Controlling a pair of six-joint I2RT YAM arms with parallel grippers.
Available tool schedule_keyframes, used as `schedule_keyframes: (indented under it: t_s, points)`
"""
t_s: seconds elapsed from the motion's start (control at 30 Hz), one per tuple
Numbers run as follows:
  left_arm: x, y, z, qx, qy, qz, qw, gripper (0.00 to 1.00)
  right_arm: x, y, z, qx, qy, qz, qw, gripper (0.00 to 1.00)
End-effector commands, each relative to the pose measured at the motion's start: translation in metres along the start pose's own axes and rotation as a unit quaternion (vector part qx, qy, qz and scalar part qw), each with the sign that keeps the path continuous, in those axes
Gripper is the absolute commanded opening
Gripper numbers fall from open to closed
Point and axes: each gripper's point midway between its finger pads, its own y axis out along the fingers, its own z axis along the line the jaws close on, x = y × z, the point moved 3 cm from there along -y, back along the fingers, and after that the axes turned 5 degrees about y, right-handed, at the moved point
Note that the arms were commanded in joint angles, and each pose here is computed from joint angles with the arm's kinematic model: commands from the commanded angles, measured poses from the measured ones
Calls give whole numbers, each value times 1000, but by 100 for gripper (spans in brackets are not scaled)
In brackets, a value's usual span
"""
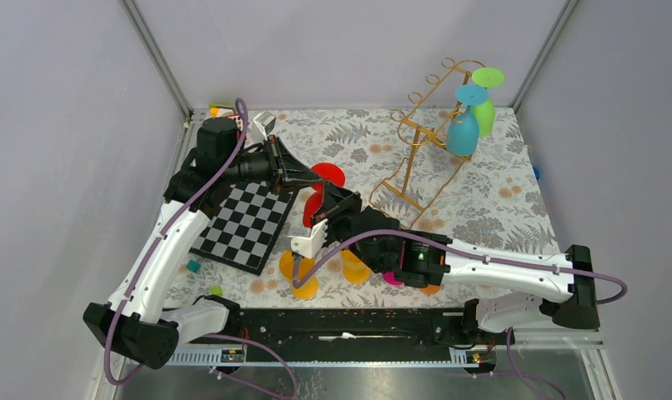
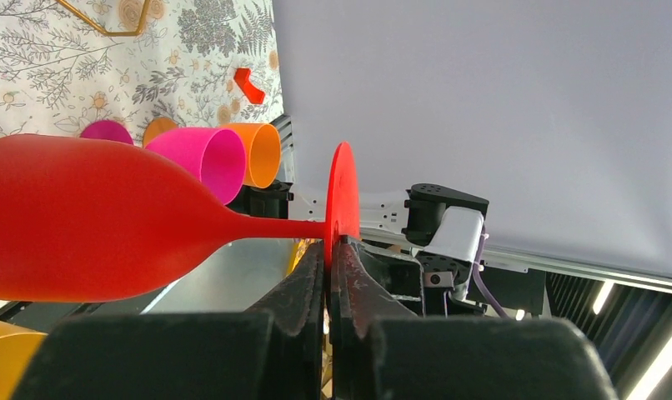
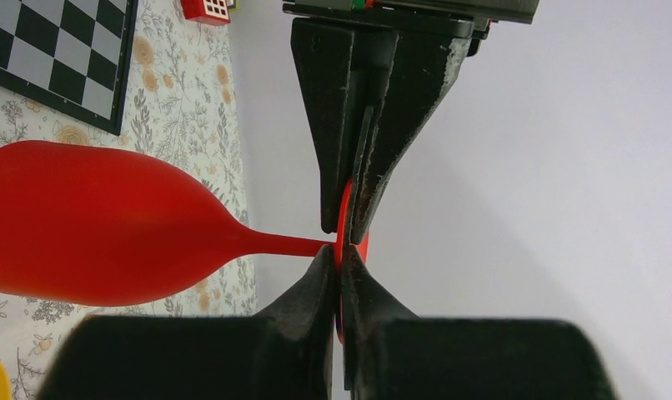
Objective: Place the wine glass upside down on the wine glass rack
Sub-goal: Turn the wine glass upside down at the wine rack.
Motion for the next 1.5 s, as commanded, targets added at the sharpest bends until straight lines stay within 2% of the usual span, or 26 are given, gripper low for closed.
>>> schedule_keyframes:
  t_s: [0.0,0.07,0.13,0.2,0.27,0.4,0.5,0.63,0.93,1.23,1.37,1.47]
  points:
    - [0,-2,-12,-27,51,-1,998,0,4,-4,-19,-45,33,0,998,20]
    - [2,-2,-13,-27,56,-7,998,0,2,-4,-18,-46,37,5,998,54]
    - [4,-2,-12,-25,60,-12,998,0,0,-5,-16,-45,42,9,998,75]
    - [4,-1,-10,-23,60,-13,998,0,-2,-6,-15,-45,47,14,998,87]
    - [5,0,-8,-20,62,-14,998,0,-5,-8,-14,-41,52,21,998,91]
    - [7,-1,-5,-11,67,-21,997,0,-6,-12,-11,-24,86,23,996,94]
    - [7,-3,-2,2,73,-27,997,0,-3,-16,-4,10,140,14,990,96]
    - [9,-5,2,24,86,-36,995,0,3,-23,2,50,210,7,976,98]
    - [10,-7,12,53,97,-41,993,0,8,-38,0,128,318,3,940,100]
    - [10,-7,16,61,103,-41,992,0,6,-44,-18,178,493,-12,851,100]
    - [9,-7,16,60,110,-40,991,0,-2,-41,-24,193,576,2,794,99]
    - [9,-8,14,55,115,-39,991,0,-4,-37,-27,210,638,8,741,96]
